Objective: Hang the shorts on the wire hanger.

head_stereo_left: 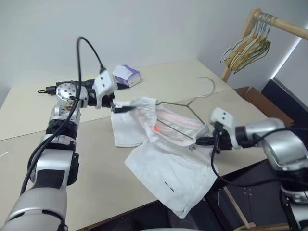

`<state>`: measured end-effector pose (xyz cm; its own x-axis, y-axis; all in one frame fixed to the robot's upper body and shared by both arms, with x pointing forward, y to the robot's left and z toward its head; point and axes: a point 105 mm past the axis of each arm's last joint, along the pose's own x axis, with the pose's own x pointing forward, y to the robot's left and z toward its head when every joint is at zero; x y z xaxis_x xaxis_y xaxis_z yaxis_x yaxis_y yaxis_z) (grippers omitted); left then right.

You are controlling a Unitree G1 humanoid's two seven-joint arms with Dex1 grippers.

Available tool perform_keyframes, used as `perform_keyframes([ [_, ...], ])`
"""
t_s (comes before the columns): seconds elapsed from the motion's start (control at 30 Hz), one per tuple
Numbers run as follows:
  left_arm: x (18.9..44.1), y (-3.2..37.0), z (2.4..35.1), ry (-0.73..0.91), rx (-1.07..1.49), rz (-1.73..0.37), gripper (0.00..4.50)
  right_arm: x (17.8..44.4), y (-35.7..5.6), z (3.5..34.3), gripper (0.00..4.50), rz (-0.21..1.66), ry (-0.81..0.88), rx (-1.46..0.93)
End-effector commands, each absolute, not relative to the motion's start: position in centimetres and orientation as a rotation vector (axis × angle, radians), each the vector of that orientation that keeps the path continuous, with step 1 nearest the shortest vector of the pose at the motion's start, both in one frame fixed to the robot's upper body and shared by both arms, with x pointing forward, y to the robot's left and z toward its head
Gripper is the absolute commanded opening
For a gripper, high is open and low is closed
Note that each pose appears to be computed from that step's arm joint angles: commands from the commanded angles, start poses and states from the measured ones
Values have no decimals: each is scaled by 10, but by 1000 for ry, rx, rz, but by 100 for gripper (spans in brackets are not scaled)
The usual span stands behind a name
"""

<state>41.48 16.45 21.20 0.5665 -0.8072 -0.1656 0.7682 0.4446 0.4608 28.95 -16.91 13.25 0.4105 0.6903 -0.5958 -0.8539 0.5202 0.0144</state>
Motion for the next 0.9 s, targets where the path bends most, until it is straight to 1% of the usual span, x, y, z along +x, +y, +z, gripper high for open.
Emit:
perform_keyframes([
  [0.03, 411, 168, 251, -201, 404, -935, 448, 286, -182, 147, 0, 842, 527, -228],
  [0.1, 399, 162, 257, -232, 319, -983, 448, 283, -191, 143, 0, 744, 538, -160],
  [0.2, 372, 141, 268, -275, 192, -1090, 448, 282, -209, 141, 0, 571, 556, -53],
  [0.3, 351, 117, 282, -303, 22, -1167, 448, 287, -230, 141, 0, 388, 568, 46],
  [0.4, 335, 97, 290, -320, -52, -1241, 448, 295, -253, 144, 0, 200, 567, 113],
  [0.53, 327, 81, 299, -351, -83, -1262, 448, 309, -281, 157, 0, 0, 550, 179],
  [0.63, 326, 74, 302, -377, -93, -1272, 448, 323, -306, 172, 0, -141, 521, 266],
  [0.7, 327, 71, 303, -395, -77, -1263, 448, 329, -316, 182, 0, -198, 506, 324],
  [0.77, 330, 67, 309, -418, -97, -1242, 448, 338, -330, 203, 0, -263, 477, 390],
  [0.9, 332, 65, 316, -435, -108, -1228, 448, 346, -343, 226, 0, -298, 460, 441],
])
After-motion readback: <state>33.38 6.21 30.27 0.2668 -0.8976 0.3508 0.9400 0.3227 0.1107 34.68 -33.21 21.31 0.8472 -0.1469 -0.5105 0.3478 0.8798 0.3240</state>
